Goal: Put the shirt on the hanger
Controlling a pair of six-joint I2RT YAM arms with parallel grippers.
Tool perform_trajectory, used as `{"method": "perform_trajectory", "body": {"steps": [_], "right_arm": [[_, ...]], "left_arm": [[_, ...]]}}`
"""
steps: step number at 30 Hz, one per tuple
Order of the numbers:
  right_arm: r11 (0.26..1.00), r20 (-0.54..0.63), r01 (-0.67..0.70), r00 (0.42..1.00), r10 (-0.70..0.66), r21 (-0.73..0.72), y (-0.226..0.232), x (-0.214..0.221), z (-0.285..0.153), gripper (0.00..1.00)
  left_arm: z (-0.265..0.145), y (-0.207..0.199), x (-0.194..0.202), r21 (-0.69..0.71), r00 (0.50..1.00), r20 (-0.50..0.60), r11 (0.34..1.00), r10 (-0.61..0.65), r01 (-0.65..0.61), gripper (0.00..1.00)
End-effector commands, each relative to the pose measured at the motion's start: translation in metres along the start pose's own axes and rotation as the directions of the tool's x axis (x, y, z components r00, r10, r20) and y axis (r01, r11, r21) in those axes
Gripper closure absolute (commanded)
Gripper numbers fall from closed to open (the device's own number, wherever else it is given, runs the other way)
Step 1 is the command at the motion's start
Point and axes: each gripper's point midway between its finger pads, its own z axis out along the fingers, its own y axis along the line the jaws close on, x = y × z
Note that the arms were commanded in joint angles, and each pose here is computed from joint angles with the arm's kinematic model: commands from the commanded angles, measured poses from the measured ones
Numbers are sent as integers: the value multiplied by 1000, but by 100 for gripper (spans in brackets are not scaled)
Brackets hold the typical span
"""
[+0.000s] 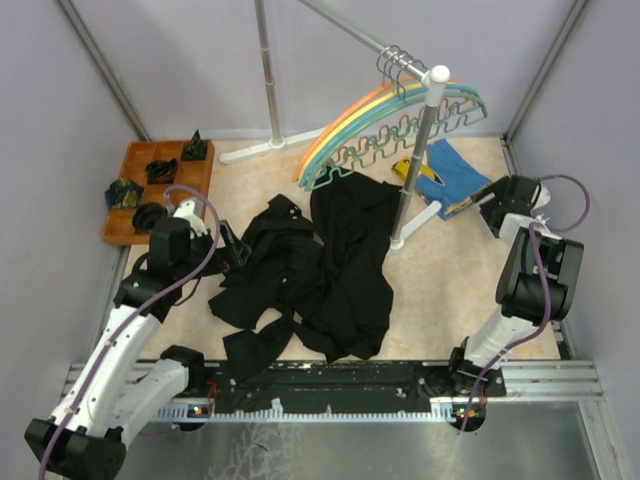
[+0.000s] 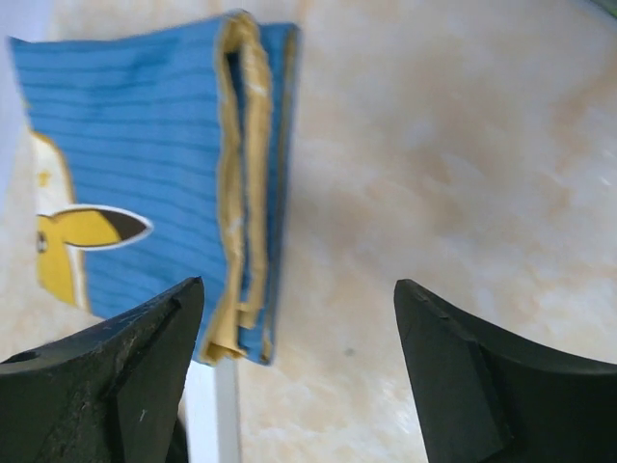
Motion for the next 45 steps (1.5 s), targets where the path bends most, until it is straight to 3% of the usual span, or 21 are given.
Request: {"method": "perform_trajectory", "body": {"steps": [1,10,17,23,25,28,30,39,45], "right_arm": [[986,5,21,1000,-21,-167,51,-24,13,17],[994,-119,-7,993,-6,-107,53,-3,55,14],[998,-144,-9,990,0,-59,51,4,70,18],[1000,-153,-7,988,4,-16,45,6,84,45],[1000,-149,-1,989,1,0,41,6,86,59],[1000,-127,1,992,1,15,35,5,86,90],[1000,-95,-5,995,7,18,30,2,82,100],[962,146,-153,982,121,227,-53,-27,14,100],[944,165,-175,977,133,280,-92,-10,-28,100]], "left_arm": [[2,-3,-3,19,1000,17,1000,17,-17,1],[0,-1,-5,10,1000,24,1000,17,-18,1],[0,0,-5,3,1000,27,1000,17,-17,1],[1,1,-5,-3,1000,24,1000,15,-15,1],[2,1,-4,-5,1000,22,1000,15,-15,1],[3,2,-4,-11,1000,20,1000,15,-14,1],[3,3,-4,-13,1000,19,1000,14,-14,1],[3,1,-4,-6,1000,19,1000,13,-13,1],[1,-1,-5,7,1000,26,1000,18,-18,1]]}}
